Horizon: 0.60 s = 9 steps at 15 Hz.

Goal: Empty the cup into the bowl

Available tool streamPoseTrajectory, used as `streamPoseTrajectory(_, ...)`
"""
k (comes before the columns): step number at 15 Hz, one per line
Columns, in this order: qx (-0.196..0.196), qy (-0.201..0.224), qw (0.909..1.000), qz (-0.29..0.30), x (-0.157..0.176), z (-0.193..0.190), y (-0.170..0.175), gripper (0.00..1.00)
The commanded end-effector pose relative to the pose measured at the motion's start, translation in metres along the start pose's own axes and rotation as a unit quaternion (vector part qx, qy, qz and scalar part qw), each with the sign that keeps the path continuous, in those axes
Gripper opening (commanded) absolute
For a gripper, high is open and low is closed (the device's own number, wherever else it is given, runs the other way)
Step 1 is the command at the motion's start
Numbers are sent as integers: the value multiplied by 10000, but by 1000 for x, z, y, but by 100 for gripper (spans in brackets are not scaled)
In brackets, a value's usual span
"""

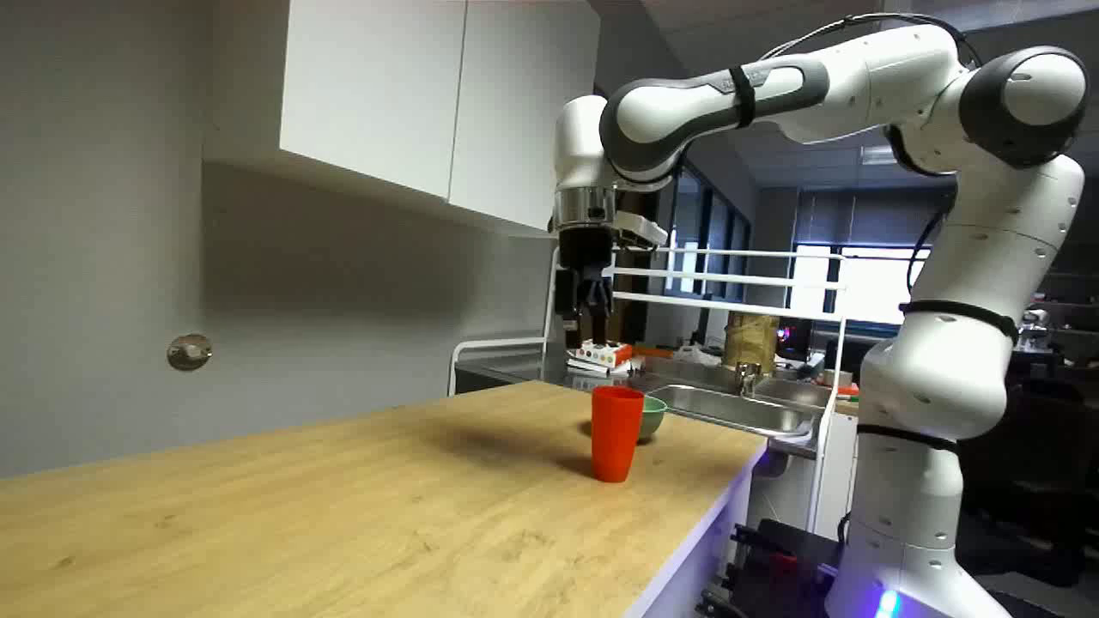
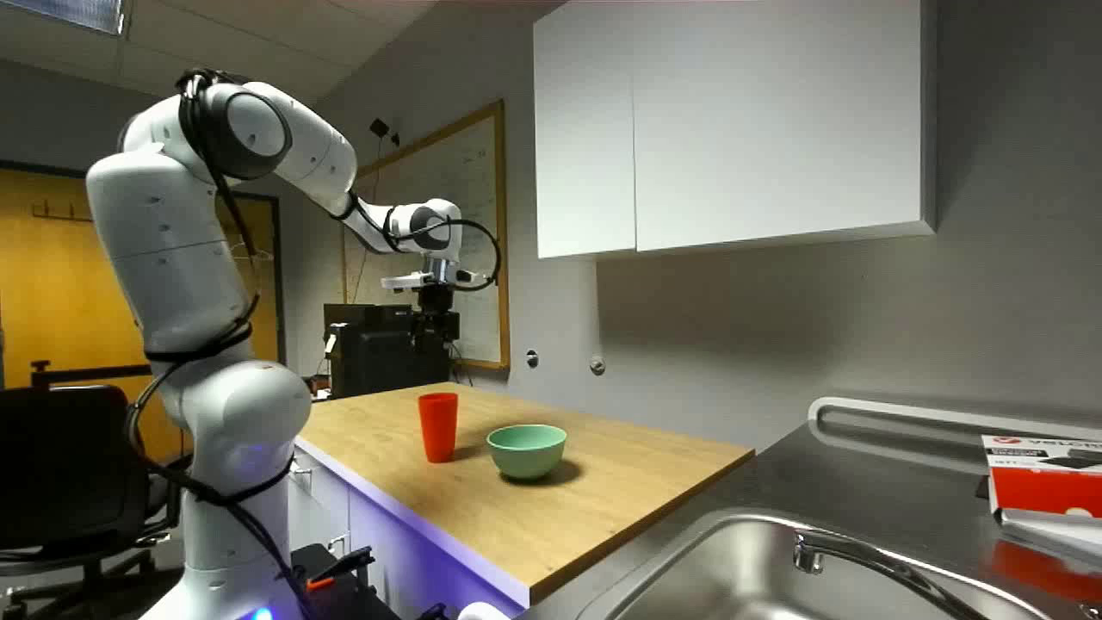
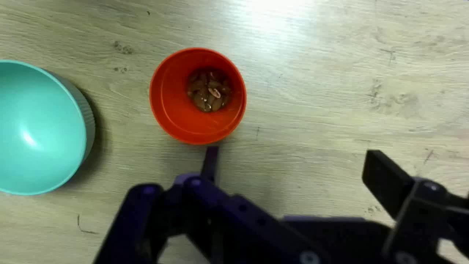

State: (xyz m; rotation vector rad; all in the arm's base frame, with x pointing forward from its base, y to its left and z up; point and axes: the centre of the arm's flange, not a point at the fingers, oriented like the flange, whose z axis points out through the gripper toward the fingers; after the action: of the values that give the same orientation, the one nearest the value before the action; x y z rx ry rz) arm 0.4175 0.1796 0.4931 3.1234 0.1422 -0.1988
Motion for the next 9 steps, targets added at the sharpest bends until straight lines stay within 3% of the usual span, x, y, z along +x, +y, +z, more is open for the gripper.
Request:
streamPoseTrajectory(1,2,8,10000,0,0,0,0,100)
streamPoseTrajectory(9,-13,30,10000,23,1,-1,1,100)
